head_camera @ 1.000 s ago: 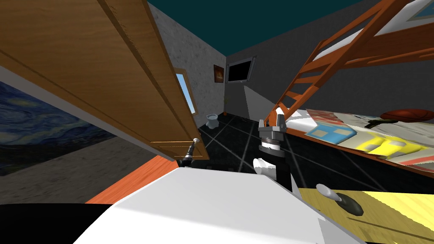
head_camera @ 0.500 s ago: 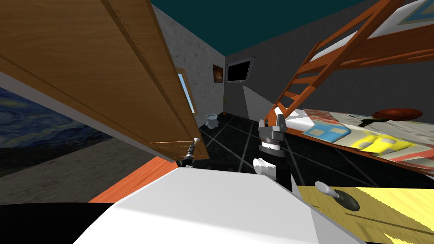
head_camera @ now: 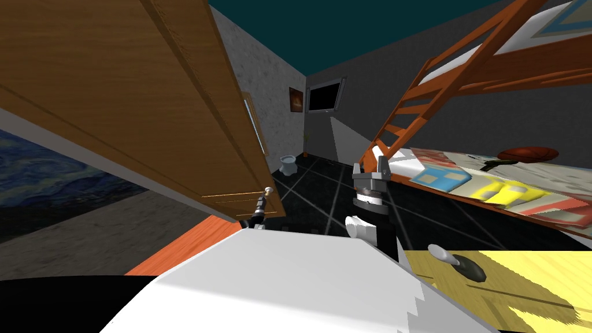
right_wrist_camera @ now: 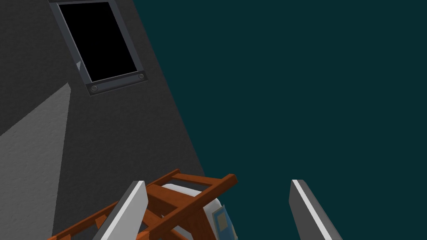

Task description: Push the door open

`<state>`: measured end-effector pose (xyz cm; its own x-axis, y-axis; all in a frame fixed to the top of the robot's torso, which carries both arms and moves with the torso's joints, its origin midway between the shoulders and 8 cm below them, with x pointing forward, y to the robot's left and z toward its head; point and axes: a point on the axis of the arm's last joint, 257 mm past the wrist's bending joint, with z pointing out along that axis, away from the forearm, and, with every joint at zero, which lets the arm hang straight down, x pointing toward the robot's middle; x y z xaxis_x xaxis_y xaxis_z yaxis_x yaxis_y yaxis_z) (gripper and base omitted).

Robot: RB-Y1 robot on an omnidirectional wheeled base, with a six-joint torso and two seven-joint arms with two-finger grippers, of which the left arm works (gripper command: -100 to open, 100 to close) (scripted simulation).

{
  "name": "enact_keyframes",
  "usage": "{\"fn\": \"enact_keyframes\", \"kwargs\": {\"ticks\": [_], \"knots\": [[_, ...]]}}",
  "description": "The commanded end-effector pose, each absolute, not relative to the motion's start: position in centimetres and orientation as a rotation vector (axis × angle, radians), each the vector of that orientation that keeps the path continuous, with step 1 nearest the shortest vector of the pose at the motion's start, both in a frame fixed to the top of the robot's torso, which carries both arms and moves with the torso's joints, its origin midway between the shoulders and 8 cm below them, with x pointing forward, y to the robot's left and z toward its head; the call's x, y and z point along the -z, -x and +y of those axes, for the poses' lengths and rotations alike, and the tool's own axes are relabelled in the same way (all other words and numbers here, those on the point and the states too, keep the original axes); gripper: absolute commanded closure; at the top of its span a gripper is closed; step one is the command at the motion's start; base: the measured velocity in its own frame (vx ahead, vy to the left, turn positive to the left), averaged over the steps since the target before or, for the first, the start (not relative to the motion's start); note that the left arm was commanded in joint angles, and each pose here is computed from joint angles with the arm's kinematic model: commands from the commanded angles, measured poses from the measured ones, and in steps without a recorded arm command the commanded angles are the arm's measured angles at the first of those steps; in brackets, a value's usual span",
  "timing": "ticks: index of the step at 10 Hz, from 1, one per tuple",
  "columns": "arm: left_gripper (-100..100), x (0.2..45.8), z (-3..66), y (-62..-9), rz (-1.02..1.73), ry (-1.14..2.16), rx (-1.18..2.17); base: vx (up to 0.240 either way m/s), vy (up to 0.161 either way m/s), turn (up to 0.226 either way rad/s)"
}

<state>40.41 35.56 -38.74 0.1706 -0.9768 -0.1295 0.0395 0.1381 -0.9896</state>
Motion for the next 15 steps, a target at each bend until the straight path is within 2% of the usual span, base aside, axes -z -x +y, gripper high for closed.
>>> {"fn": "enact_keyframes", "kwargs": {"ticks": [1,15], "knots": [[100,38.3,35.6,-40.9,1.057,1.19,1.061,-0.002,0.018,-0.032],[100,38.3,35.0,-42.8,0.725,1.5,1.349,-0.001,0.021,-0.036]]}}
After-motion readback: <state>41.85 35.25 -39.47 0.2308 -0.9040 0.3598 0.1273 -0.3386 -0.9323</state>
